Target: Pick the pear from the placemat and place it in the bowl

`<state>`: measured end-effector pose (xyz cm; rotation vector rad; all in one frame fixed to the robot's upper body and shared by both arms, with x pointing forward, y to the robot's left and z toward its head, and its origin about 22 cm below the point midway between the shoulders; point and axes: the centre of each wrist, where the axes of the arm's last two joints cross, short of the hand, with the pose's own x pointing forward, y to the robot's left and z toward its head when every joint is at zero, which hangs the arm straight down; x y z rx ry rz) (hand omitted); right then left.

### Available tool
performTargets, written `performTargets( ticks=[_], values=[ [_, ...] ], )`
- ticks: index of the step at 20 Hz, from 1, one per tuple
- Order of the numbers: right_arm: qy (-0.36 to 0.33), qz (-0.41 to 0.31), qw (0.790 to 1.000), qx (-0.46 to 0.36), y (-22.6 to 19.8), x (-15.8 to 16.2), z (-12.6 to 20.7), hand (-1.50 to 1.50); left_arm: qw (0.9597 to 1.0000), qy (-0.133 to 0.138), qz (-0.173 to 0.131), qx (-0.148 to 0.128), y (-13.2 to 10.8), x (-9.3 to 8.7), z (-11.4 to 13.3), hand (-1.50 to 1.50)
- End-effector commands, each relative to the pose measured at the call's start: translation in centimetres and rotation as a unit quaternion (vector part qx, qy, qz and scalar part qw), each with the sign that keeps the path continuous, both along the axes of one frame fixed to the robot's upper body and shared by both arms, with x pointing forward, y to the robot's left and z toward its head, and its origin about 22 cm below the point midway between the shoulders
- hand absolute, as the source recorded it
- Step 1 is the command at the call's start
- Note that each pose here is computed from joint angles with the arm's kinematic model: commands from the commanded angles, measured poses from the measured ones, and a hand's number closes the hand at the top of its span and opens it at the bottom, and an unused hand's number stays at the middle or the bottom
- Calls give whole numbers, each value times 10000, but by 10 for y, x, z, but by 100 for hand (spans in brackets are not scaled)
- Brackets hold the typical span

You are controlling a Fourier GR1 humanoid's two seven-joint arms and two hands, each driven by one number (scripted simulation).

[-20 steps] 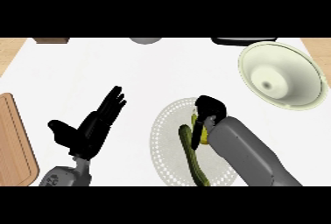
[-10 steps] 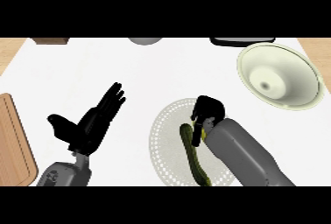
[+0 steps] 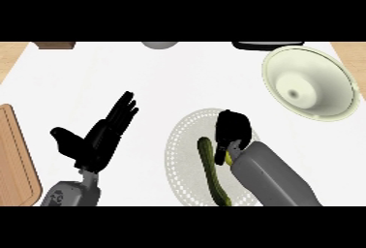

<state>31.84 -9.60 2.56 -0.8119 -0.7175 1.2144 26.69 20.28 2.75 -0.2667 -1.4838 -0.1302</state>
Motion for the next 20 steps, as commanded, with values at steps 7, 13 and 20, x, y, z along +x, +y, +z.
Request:
performTargets(
  ticks=[7,13,20],
  values=[
    [-1677,770,9827,-174,-52,-67,43,150,10000,12,75,54,10,-4,-9,0],
    [-2651,582,9618,363,-42,-101,119,150,9999,-12,110,-36,0,0,2,0],
    [-3567,246,9337,187,-54,-131,190,150,9999,54,78,-38,5,4,-9,0]
  ],
)
